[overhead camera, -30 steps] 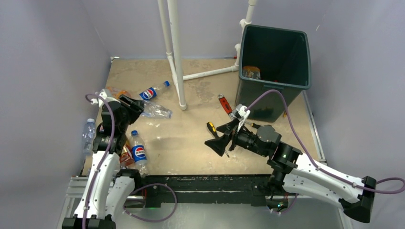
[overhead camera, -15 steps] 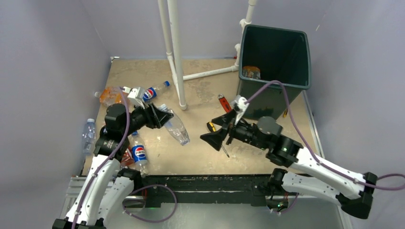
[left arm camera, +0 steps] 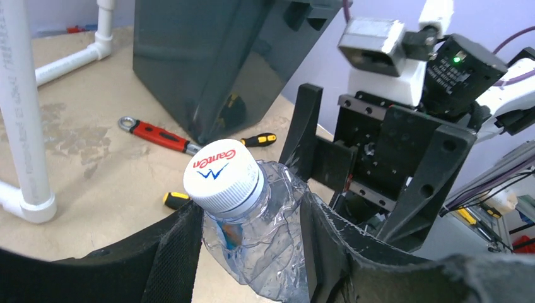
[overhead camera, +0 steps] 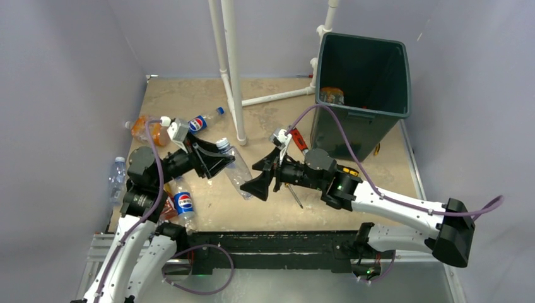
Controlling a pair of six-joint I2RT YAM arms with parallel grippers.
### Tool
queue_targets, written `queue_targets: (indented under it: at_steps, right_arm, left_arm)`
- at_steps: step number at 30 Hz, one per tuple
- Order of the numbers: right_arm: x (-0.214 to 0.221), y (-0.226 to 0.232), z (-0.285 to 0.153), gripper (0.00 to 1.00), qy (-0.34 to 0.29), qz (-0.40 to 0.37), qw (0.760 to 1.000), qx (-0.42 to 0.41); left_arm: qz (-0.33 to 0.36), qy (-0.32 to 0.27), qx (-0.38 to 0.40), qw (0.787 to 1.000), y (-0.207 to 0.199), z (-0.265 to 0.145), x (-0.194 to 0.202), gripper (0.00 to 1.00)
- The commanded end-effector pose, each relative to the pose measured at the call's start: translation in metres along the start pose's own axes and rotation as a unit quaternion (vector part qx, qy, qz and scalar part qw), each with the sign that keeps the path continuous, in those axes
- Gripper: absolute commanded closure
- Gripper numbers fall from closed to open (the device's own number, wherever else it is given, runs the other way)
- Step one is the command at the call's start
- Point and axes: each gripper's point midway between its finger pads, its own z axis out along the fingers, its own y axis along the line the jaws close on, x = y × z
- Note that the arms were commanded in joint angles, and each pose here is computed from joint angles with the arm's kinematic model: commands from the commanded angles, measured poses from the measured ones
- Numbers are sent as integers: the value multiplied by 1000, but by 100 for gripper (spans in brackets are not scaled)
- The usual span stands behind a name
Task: Put the plastic bottles in the bin
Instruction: Pick up the plastic bottle at the center of the board.
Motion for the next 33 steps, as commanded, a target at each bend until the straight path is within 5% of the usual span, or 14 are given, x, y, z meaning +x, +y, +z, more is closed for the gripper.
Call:
queue_targets:
  at_steps: [1,5,11,13,16,20,33]
  right_arm:
    - [-29,13,11,6,-57,-3,998,-17]
    - [-37,16,15,19,-84,1,996,-24]
    - [-38,21,22,56,-101,-4,994,-38]
    - [-37,25,21,67,-111,-8,993,-48]
    - [-42,37,9,78,-152,-21,986,-72]
    - [-54,54,-13,85,-222,-36,968,-109]
    - [-62,81,-22,89,-312,-30,934,-174]
  left_arm:
    - [19,-52,59,997,-23,3,-25,100]
    - [13,-66,82,994,-32,5,-32,100]
    - [-7,-73,88,993,-33,6,-32,100]
    - [-18,-81,91,992,-35,5,-33,84]
    - [-44,-105,99,989,-39,1,-37,42]
    - [-56,-161,138,976,-56,-12,-46,20]
    - [-78,-133,215,964,-79,-13,-35,34]
